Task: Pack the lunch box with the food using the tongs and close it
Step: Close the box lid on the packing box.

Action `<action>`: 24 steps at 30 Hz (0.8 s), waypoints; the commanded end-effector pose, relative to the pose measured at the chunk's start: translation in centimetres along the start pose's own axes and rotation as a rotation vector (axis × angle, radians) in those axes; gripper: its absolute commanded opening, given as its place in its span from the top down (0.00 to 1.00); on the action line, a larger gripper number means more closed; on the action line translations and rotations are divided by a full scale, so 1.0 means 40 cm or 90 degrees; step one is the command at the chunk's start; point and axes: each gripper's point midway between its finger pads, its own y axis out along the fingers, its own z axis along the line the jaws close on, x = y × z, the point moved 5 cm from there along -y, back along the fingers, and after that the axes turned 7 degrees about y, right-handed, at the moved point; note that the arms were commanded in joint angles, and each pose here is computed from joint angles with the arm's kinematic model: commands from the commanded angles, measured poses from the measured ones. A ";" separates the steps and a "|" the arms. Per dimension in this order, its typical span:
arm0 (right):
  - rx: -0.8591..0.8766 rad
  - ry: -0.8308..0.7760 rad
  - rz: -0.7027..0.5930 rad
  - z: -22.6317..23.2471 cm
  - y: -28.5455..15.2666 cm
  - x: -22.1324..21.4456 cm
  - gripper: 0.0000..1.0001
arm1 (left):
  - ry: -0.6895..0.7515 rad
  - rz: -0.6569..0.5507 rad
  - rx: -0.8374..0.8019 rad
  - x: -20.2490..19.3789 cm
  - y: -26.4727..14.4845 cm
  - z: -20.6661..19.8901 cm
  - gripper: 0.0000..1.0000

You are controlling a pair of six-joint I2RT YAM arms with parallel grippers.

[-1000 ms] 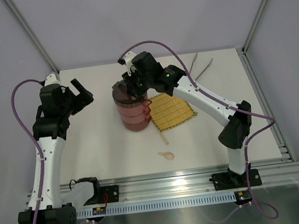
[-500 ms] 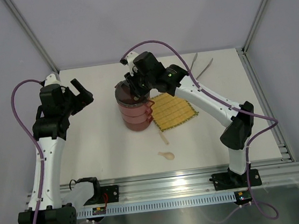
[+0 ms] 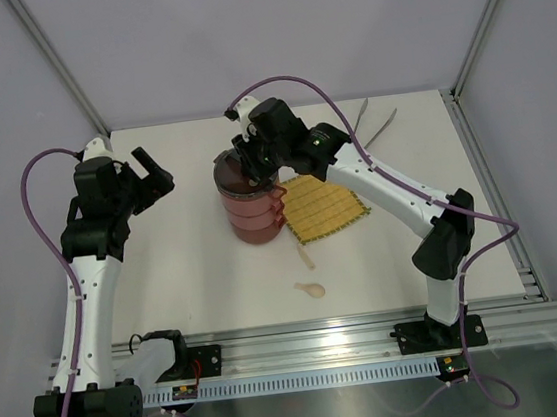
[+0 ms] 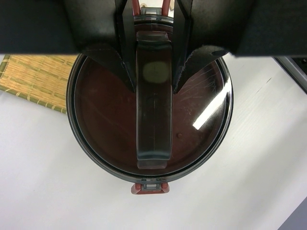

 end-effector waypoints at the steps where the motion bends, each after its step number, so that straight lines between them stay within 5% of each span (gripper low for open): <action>1: -0.047 0.045 0.098 -0.039 0.025 -0.101 1.00 | -0.001 -0.026 -0.010 0.016 -0.010 -0.003 0.01; 24: -0.003 0.012 0.088 -0.028 0.008 -0.110 1.00 | -0.004 -0.030 -0.012 0.020 -0.010 -0.005 0.01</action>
